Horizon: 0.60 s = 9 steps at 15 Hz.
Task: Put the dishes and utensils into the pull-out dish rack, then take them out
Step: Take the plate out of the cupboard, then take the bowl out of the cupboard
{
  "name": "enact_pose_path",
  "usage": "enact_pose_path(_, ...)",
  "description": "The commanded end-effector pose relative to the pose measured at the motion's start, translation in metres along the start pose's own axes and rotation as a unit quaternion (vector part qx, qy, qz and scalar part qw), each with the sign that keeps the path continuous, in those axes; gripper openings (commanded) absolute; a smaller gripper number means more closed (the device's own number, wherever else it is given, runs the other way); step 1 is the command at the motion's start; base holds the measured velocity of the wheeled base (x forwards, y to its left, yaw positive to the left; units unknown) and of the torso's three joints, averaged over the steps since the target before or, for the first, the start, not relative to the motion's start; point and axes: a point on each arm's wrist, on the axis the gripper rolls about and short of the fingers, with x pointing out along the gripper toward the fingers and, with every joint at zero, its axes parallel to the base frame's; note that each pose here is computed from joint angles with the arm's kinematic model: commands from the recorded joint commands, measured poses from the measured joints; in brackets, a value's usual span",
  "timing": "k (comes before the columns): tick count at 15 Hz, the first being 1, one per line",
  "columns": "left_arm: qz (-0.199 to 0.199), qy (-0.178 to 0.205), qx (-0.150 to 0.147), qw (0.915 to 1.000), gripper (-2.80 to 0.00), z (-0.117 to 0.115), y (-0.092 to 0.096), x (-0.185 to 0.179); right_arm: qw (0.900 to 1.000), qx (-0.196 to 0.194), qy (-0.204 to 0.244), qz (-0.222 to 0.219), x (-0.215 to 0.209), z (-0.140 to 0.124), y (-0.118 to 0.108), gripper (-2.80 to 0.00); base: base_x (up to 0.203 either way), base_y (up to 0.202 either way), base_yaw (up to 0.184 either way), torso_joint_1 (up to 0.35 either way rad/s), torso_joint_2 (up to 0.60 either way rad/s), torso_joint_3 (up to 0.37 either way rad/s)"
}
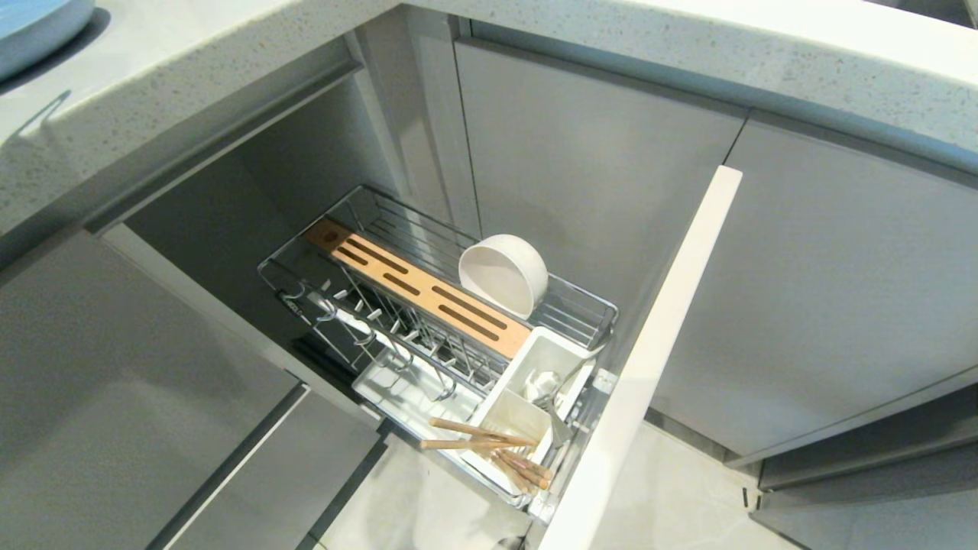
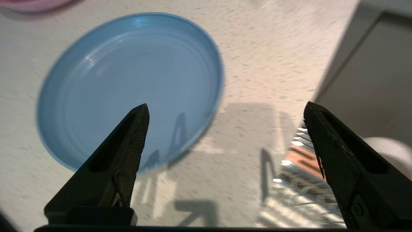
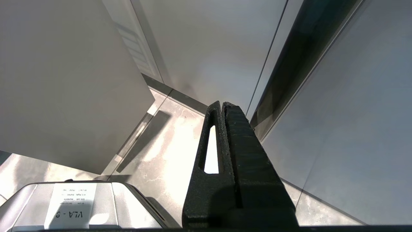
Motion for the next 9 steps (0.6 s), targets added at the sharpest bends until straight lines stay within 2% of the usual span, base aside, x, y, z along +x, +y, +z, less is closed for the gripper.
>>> enact_pose_path(1, -0.018, -0.022, -0.064, 0.9976, 0.0, 0.0, 0.003, -0.027, 1.0, 0.0, -0.001, 0.0, 0.0, 0.0, 0.0, -2.8, 0.0, 0.0, 0.0, 0.0, 0.0, 0.0)
enact_pose_path(3, -0.03, -0.022, -0.156, 0.9871, 0.0, -0.007, 0.003, -0.035, 1.0, 0.001, -0.001, 0.0, 0.0, 0.0, 0.0, -2.8, 0.0, 0.0, 0.0, 0.0, 0.0, 0.0)
enact_pose_path(4, -0.039, -0.027, -0.19, 0.9807, 0.0, -0.012, 0.002, -0.037, 1.0, 0.001, -0.001, 0.0, 0.0, 0.0, 0.0, -2.8, 0.0, 0.0, 0.0, 0.0, 0.0, 0.0)
enact_pose_path(5, -0.058, -0.04, -0.232, 0.9702, 0.0, -0.014, 0.001, -0.039, 1.0, 0.0, -0.001, 0.0, 0.0, 0.0, 0.0, -2.8, 0.0, 0.0, 0.0, 0.0, 0.0, 0.0)
enact_pose_path(6, -0.075, -0.049, -0.278, 0.9564, -2.8, -0.014, 0.0, -0.041, 1.0, 0.0, -0.001, 0.0, 0.0, 0.0, 0.0, -2.8, 0.0, 0.0, 0.0, 0.0, 0.0, 0.0)
enact_pose_path(8, -0.095, -0.059, -0.358, 0.9271, -2.8, -0.013, -0.002, -0.037, 1.0, 0.0, -0.001, 0.0, 0.0, 0.0, 0.0, -2.8, 0.0, 0.0, 0.0, 0.0, 0.0, 0.0)
enact_pose_path(9, -0.11, -0.067, -0.367, 0.9213, -2.8, -0.012, -0.003, -0.035, 1.0, 0.0, -0.001, 0.0, 0.0, 0.0, 0.0, -2.8, 0.0, 0.0, 0.0, 0.0, 0.0, 0.0)
